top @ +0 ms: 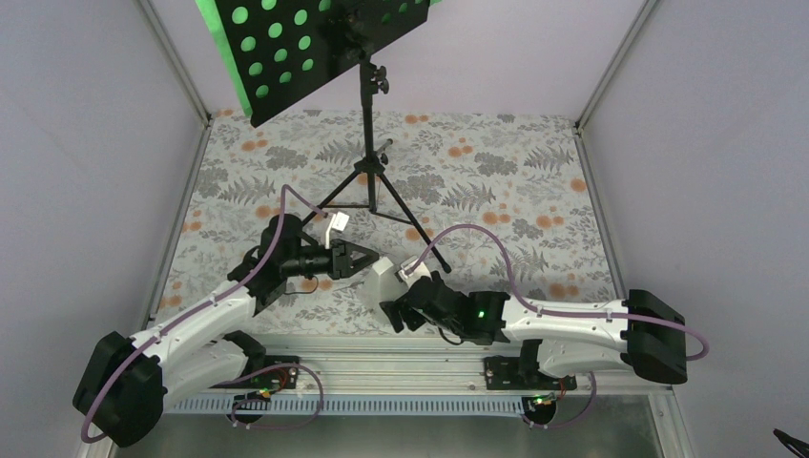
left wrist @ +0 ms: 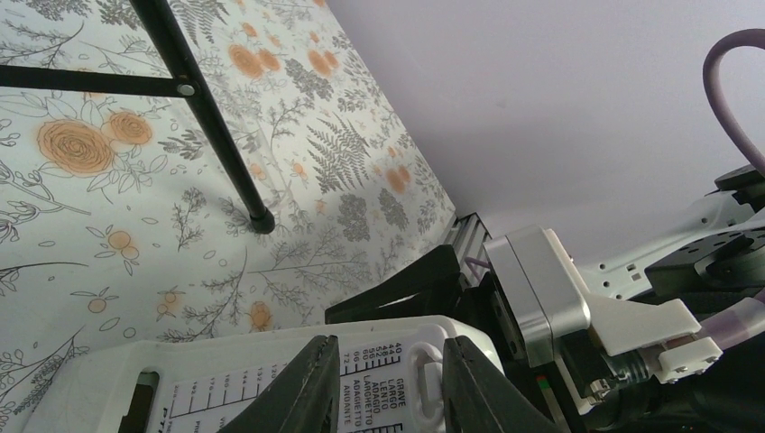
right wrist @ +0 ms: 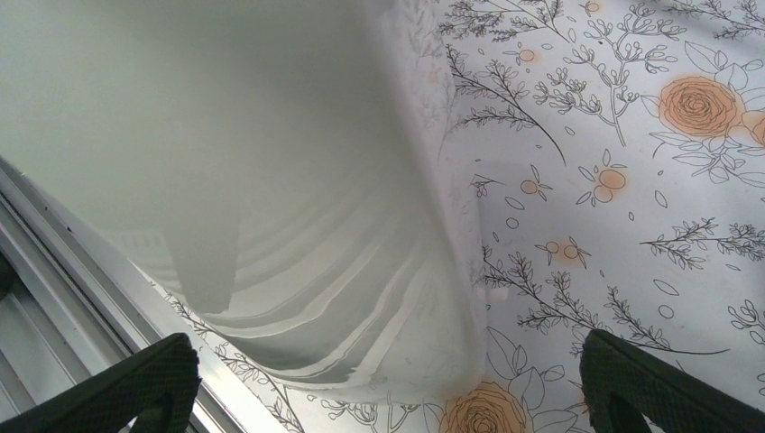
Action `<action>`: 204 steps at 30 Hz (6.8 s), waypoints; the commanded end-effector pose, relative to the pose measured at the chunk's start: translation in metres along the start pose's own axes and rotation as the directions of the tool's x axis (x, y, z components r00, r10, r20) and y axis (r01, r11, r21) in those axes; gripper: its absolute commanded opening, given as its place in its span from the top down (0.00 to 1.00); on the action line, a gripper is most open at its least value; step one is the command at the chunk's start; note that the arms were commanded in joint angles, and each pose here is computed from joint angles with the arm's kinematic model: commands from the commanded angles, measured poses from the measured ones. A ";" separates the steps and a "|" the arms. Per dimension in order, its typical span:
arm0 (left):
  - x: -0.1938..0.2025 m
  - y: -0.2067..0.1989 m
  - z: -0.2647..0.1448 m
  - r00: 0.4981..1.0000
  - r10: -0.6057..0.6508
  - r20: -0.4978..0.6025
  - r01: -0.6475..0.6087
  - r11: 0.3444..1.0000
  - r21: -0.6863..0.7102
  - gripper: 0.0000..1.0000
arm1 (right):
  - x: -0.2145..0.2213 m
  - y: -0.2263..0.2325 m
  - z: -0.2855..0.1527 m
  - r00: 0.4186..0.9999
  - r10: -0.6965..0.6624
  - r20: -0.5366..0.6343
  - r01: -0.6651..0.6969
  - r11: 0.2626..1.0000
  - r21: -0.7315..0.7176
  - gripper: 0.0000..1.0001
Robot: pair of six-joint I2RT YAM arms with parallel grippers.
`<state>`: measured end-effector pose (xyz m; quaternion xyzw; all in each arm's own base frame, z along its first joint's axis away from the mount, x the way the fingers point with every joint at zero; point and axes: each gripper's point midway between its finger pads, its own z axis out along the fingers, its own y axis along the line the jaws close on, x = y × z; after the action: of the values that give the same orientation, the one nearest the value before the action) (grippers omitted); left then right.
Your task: Pack up the instrument practice props
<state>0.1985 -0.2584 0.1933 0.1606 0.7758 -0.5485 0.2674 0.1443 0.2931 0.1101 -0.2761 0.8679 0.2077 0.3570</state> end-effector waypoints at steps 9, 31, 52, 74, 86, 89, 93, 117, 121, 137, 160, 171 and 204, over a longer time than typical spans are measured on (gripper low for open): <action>0.025 0.044 0.001 0.996 -0.094 -0.001 0.093 0.986 -0.137 0.69 | 0.002 -0.011 0.005 0.998 0.061 0.024 -0.063 0.997 0.054 0.00; 0.020 0.038 -0.002 0.997 -0.069 0.030 0.072 0.991 -0.113 0.52 | 0.009 -0.054 -0.004 0.988 0.145 0.059 -0.155 0.951 0.267 0.00; 0.024 0.041 -0.014 0.995 0.031 0.094 -0.019 0.992 -0.126 0.07 | 0.008 -0.004 -0.007 0.999 0.046 0.028 -0.042 0.990 -0.133 0.00; -0.005 0.026 -0.042 0.960 0.129 0.249 -0.078 0.976 -0.205 0.01 | 0.025 -0.056 0.021 0.989 0.148 0.009 -0.145 0.955 0.257 0.00; -0.007 0.025 -0.051 0.952 0.140 0.271 -0.075 0.969 -0.236 0.00 | -0.007 -0.043 0.006 0.989 0.089 0.121 -0.098 0.993 0.070 0.00; -0.009 0.026 -0.052 0.949 0.145 0.280 -0.075 0.966 -0.246 0.00 | -0.010 -0.026 -0.002 0.988 0.041 0.148 -0.049 0.997 0.052 0.00; -0.010 0.026 -0.053 0.947 0.145 0.288 -0.071 0.965 -0.252 0.00 | -0.005 -0.002 0.000 0.990 -0.002 0.140 -0.008 0.998 0.065 0.00; -0.014 0.022 -0.054 0.941 0.162 0.298 -0.089 0.966 -0.244 0.00 | 0.005 -0.063 0.023 0.985 0.117 0.123 -0.152 0.929 0.337 0.01; -0.014 0.020 -0.053 0.941 0.165 0.296 -0.096 0.967 -0.235 0.00 | -0.002 -0.087 0.018 0.979 0.136 0.154 -0.183 0.917 0.354 0.00; -0.033 0.031 -0.076 0.920 0.193 0.342 -0.041 0.914 -0.404 0.00 | -0.107 -0.057 -0.055 0.860 0.382 0.338 -0.449 0.881 0.148 0.06; -0.032 0.030 -0.082 0.911 0.211 0.354 -0.050 0.910 -0.412 0.00 | -0.137 -0.034 0.002 0.904 0.295 0.310 -0.386 0.874 0.294 0.26; -0.030 0.031 -0.083 0.909 0.212 0.358 -0.048 0.908 -0.416 0.00 | -0.126 -0.032 0.018 0.943 0.212 0.255 -0.296 0.885 0.360 0.55; -0.040 0.009 -0.070 0.931 0.170 0.322 -0.058 0.943 -0.329 0.00 | -0.121 0.045 -0.027 0.893 -0.306 0.329 0.403 0.870 -0.283 0.35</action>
<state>0.2090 -0.1997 0.2265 0.1060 0.7684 -0.4463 0.4462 0.1793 0.3519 0.1975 -0.4543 0.7203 0.2978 0.4313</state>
